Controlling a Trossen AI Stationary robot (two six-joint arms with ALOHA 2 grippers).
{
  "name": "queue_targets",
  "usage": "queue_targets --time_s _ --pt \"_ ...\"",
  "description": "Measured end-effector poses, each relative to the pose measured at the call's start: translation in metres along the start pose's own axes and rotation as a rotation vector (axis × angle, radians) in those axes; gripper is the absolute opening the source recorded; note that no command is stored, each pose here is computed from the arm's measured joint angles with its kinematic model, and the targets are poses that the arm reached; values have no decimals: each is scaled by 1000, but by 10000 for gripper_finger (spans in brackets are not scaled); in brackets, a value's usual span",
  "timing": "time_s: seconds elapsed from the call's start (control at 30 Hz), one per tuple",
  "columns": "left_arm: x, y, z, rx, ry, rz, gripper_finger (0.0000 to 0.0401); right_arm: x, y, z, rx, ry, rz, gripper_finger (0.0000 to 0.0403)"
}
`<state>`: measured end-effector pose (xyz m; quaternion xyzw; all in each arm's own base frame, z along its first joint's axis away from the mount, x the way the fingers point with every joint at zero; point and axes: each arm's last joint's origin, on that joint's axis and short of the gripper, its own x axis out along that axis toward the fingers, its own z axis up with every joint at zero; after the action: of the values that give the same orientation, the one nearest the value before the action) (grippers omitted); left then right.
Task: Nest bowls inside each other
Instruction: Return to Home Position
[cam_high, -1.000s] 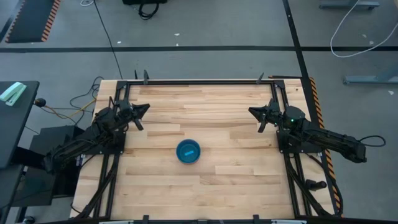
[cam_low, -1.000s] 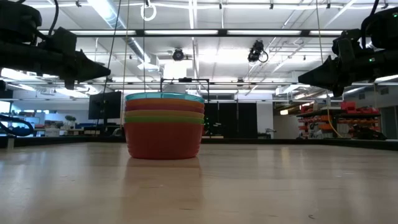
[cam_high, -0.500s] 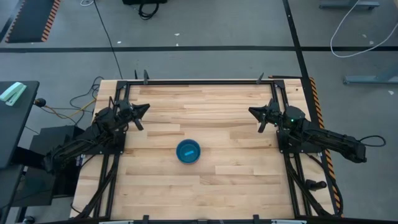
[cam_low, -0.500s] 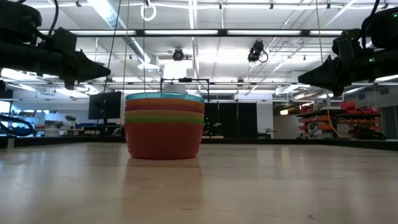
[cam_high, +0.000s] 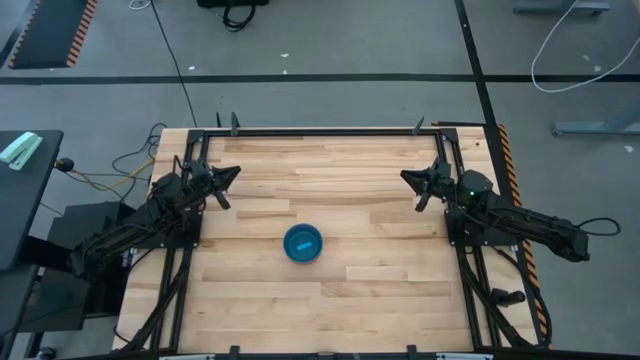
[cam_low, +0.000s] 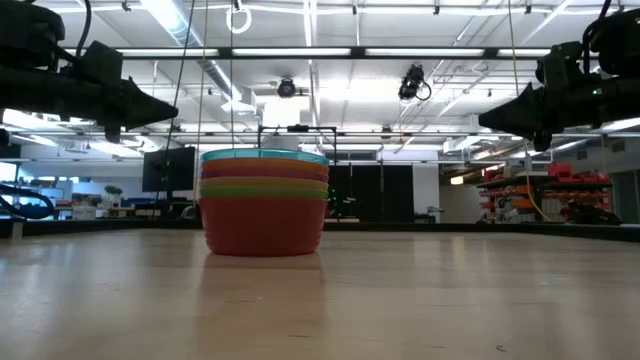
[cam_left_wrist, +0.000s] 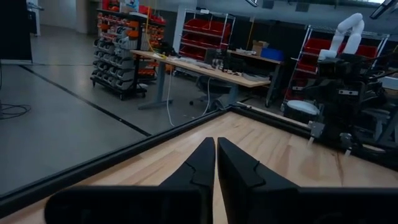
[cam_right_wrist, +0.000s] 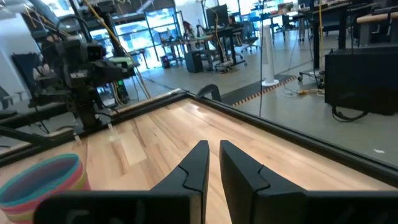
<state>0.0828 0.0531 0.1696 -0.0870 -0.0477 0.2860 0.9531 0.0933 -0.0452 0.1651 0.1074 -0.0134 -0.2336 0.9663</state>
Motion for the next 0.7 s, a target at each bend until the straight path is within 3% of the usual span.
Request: queue_targets --time_s 0.33,0.7 --pt "0 0 1 -3 -8 -1 36 0 -1 -2 -32 17 -29 48" --pt "0 0 1 -3 -9 -1 23 0 -2 -4 -47 37 -31 48"
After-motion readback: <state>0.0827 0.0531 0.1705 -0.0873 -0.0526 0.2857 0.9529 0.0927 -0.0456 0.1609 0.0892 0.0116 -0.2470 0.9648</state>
